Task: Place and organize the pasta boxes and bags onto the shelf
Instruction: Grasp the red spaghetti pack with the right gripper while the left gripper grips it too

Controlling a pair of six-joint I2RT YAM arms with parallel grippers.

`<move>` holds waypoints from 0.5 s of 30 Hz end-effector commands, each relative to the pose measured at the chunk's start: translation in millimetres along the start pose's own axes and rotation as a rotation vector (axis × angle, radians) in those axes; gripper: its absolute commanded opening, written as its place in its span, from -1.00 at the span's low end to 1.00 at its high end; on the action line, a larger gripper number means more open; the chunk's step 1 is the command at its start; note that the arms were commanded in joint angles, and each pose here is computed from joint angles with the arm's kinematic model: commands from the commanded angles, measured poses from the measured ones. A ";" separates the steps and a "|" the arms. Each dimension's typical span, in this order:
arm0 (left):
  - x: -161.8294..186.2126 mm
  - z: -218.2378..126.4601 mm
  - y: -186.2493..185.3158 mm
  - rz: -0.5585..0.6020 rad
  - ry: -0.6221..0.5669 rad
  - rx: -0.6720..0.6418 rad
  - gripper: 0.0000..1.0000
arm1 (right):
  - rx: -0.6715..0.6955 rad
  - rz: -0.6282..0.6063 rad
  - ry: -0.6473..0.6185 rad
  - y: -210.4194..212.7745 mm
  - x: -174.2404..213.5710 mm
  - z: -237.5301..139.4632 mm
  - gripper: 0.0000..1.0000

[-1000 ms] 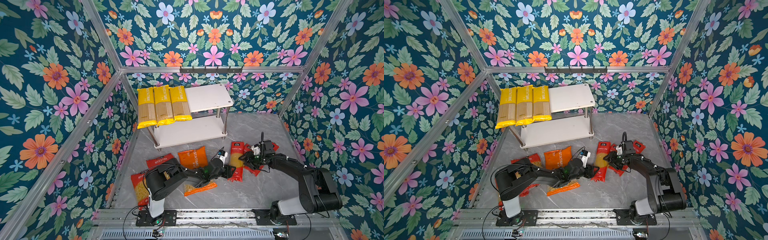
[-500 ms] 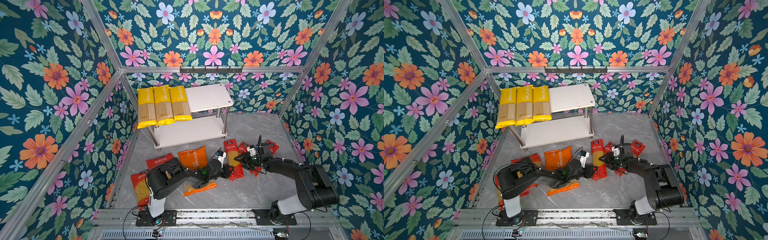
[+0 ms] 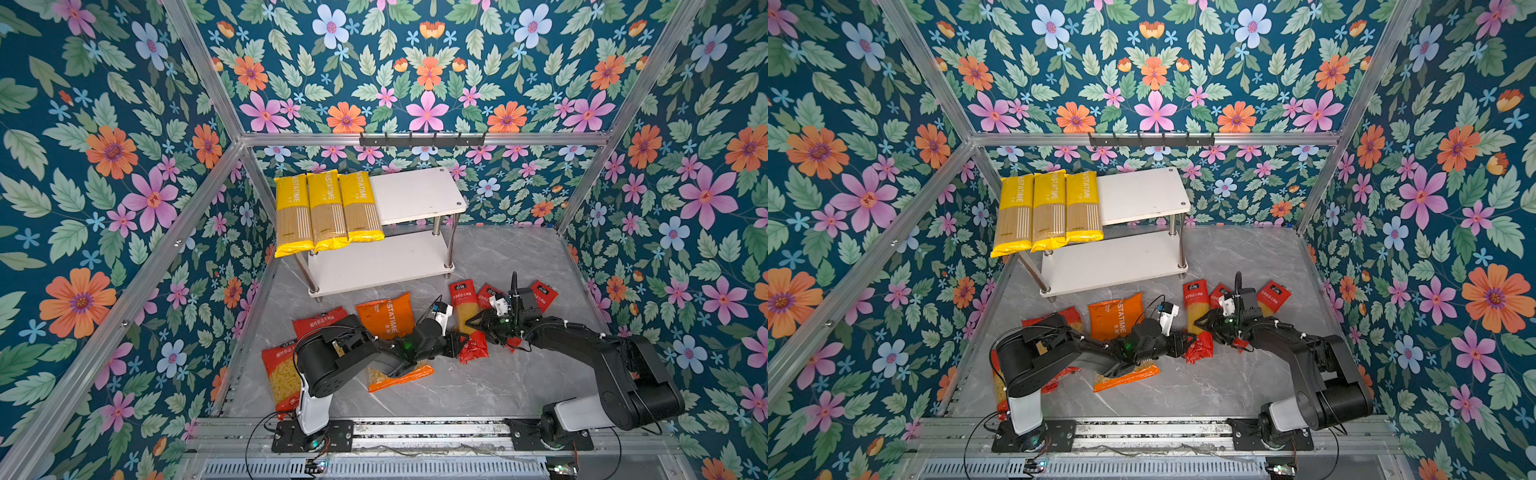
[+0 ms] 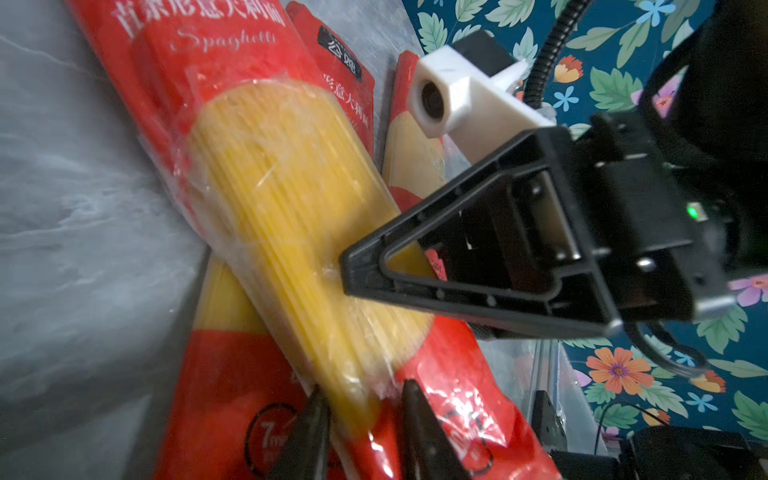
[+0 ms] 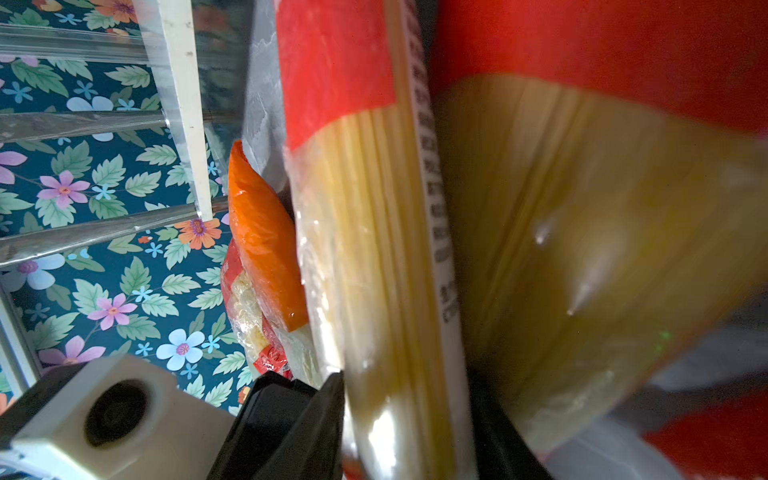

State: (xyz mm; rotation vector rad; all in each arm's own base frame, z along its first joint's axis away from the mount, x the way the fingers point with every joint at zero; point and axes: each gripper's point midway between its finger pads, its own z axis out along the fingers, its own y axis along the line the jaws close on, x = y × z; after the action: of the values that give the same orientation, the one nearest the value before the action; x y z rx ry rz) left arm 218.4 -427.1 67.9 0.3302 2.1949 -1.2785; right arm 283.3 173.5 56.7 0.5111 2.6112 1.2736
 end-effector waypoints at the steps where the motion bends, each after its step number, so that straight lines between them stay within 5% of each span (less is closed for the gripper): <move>1: -1.8 -5.4 -10.8 0.016 0.001 0.048 -0.37 | -0.040 -0.036 0.046 5.1 7.9 3.0 -0.23; 6: -8.6 -21.3 -10.6 0.017 -0.018 0.043 -0.29 | -0.022 -0.091 0.014 8.7 6.5 -6.7 -0.59; 15: -49.1 -65.7 -31.2 0.064 -0.105 0.045 -0.10 | -0.127 -0.142 -0.104 45.9 -6.6 -41.4 -0.88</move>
State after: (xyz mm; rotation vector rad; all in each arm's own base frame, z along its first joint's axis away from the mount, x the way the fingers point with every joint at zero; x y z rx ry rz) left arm 219.3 -391.8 137.8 0.3289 2.0667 -1.3200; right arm 275.3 161.3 86.0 0.4515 2.5473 1.2569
